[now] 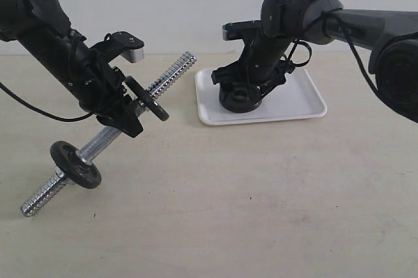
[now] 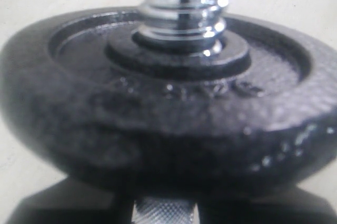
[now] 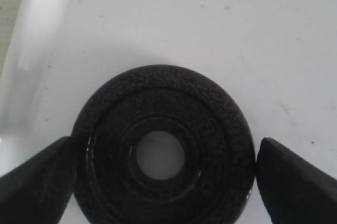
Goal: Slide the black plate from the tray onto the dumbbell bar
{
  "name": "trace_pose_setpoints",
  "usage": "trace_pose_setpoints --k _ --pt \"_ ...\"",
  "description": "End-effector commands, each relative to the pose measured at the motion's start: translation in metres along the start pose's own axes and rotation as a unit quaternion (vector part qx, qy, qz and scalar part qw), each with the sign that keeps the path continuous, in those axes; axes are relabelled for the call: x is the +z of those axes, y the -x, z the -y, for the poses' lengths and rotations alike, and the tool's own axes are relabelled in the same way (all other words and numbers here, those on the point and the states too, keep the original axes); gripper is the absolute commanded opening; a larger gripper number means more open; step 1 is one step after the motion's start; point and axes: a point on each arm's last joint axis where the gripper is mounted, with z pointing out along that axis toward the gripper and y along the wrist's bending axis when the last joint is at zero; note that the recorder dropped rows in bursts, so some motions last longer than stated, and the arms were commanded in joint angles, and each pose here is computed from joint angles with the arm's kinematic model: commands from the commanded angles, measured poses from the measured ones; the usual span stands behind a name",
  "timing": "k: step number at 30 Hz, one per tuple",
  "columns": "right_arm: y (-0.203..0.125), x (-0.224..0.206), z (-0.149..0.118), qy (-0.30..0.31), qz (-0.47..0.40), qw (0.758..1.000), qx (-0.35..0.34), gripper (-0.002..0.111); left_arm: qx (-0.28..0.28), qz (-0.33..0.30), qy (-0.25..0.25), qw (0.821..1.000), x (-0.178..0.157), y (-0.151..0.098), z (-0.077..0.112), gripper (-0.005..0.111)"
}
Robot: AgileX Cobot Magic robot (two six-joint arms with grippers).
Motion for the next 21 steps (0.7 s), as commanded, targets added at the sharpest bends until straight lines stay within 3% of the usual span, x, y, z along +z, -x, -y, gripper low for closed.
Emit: trace_pose_setpoints --k 1,9,15,21 --pt "-0.0022 0.0085 -0.0046 0.005 0.003 1.0 0.012 0.083 -0.018 0.067 0.009 0.998 -0.0291 0.0178 0.0074 0.004" --pt "0.0001 0.0084 -0.0043 0.003 0.016 0.998 0.057 0.083 -0.017 0.065 0.007 0.998 -0.029 0.0176 0.0077 0.004" --pt "-0.0013 0.0085 -0.0079 0.018 0.007 0.997 0.071 0.105 -0.017 0.065 0.006 0.998 -0.029 0.0175 0.0078 0.004" --pt "-0.002 0.0086 -0.0117 0.028 0.003 0.996 0.08 0.105 -0.017 0.065 0.006 0.998 -0.029 0.0175 0.0078 0.004"
